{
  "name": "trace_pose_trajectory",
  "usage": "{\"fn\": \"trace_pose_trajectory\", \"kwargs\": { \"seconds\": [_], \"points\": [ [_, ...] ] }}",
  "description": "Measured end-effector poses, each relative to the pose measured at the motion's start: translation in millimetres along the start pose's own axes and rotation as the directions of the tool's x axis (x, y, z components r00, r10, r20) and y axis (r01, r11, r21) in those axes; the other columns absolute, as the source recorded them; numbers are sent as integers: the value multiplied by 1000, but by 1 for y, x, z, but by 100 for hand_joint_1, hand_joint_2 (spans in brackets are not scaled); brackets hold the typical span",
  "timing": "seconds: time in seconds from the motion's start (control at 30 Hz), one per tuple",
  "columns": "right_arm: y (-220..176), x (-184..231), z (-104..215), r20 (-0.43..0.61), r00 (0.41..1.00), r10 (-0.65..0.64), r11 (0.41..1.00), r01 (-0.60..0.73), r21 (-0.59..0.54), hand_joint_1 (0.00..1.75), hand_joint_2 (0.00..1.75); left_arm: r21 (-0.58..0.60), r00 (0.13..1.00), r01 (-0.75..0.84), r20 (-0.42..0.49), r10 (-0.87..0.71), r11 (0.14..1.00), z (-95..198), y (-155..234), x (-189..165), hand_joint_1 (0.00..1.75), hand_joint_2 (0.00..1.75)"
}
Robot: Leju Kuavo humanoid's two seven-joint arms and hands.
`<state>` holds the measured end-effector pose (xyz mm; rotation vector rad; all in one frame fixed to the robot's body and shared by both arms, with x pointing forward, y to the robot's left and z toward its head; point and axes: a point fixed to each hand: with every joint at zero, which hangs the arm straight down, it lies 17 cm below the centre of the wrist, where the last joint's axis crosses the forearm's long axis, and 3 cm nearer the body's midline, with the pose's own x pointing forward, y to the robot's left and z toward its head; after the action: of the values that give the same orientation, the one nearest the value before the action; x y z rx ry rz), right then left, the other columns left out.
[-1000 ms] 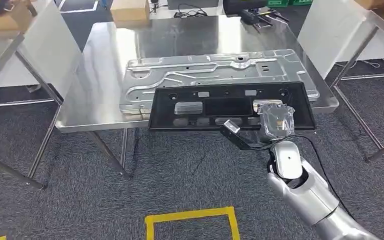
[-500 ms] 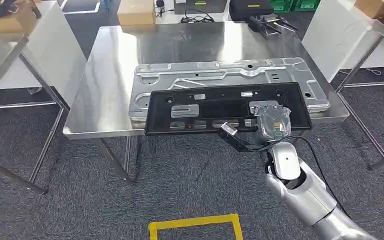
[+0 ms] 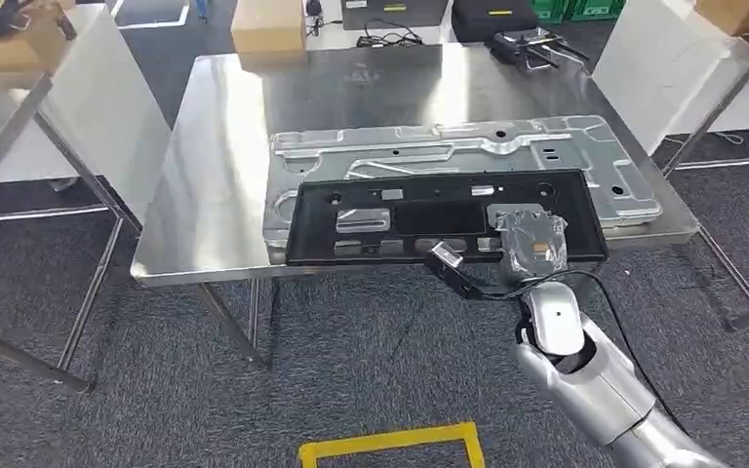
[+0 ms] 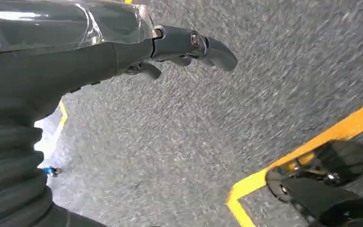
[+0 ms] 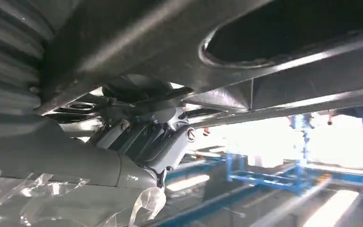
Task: Take the parts from the cabinet and place them on the table.
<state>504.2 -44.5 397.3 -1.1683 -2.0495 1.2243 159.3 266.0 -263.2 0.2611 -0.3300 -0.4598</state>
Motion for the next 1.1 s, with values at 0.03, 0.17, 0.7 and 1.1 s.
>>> {"fn": "trace_pose_trajectory", "kwargs": {
  "seconds": [0.03,0.17,0.7,1.1],
  "points": [
    [1,-3,1,-15,1000,3,1000,-3,4,175,175,-2,1000,9,5,-9,1000,0,0,1,0,175],
    [7,-16,9,-59,998,21,1000,-19,23,175,175,10,999,30,-10,-30,999,0,2,11,0,175],
    [21,-45,24,-123,992,25,998,-18,57,175,175,-4,999,48,25,-48,999,4,-9,28,0,175],
    [28,-57,35,-159,987,33,997,-22,75,175,175,16,991,124,39,-125,992,9,-11,41,0,175]
  ]
}}
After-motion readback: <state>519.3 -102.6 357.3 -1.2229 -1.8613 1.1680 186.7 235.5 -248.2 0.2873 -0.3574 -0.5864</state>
